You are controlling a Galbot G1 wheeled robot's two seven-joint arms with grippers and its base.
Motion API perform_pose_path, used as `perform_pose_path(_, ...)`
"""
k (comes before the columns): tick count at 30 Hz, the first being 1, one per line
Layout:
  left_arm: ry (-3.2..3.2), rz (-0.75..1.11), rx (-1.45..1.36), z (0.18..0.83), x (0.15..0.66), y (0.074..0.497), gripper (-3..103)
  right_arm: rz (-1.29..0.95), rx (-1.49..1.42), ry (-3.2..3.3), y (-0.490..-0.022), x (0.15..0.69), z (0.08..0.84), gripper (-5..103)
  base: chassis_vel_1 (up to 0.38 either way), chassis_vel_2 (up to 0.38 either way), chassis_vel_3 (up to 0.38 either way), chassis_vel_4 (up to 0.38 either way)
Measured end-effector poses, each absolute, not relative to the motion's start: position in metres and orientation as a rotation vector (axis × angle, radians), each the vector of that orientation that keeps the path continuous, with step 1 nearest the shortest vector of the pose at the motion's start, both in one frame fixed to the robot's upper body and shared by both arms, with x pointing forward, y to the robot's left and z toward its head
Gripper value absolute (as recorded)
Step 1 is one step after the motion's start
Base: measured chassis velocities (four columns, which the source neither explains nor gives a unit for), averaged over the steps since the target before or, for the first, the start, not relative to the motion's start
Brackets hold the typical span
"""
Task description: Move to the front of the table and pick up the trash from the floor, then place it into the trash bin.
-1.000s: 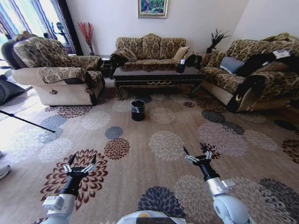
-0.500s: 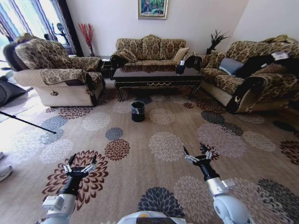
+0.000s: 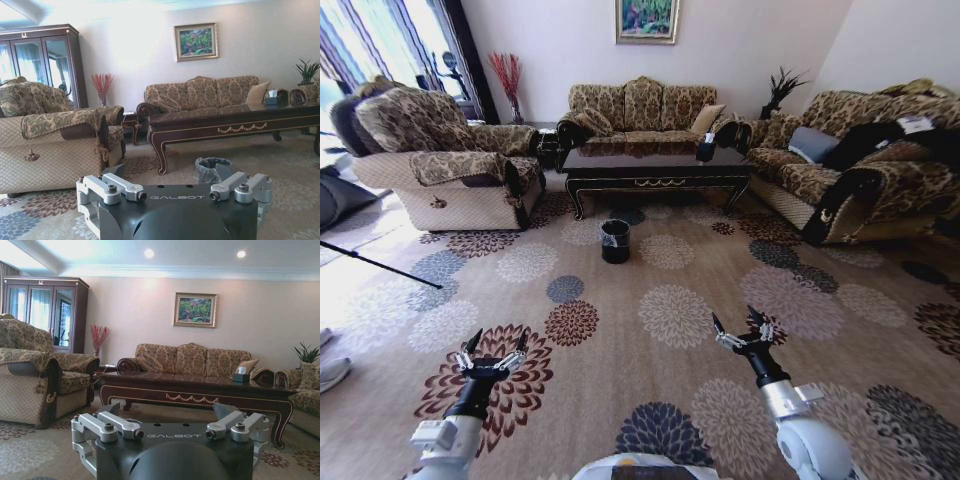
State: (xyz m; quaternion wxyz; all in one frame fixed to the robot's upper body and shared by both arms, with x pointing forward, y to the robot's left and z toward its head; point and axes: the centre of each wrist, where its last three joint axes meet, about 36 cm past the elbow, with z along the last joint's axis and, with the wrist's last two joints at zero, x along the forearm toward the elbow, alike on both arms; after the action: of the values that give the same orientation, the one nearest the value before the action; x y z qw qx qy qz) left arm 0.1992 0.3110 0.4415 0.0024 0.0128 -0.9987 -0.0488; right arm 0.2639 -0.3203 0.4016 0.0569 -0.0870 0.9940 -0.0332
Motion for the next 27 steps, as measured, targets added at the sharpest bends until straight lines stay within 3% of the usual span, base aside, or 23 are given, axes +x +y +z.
perform_pose_path(27, -3.133, -0.153, 0.040, 0.4415, 0.1992, 0.3110, 100, -0.100, -0.264, 3.015, -0.3203, 0.2639, 0.4015, 100, 0.000, 0.000, 0.000, 0.000)
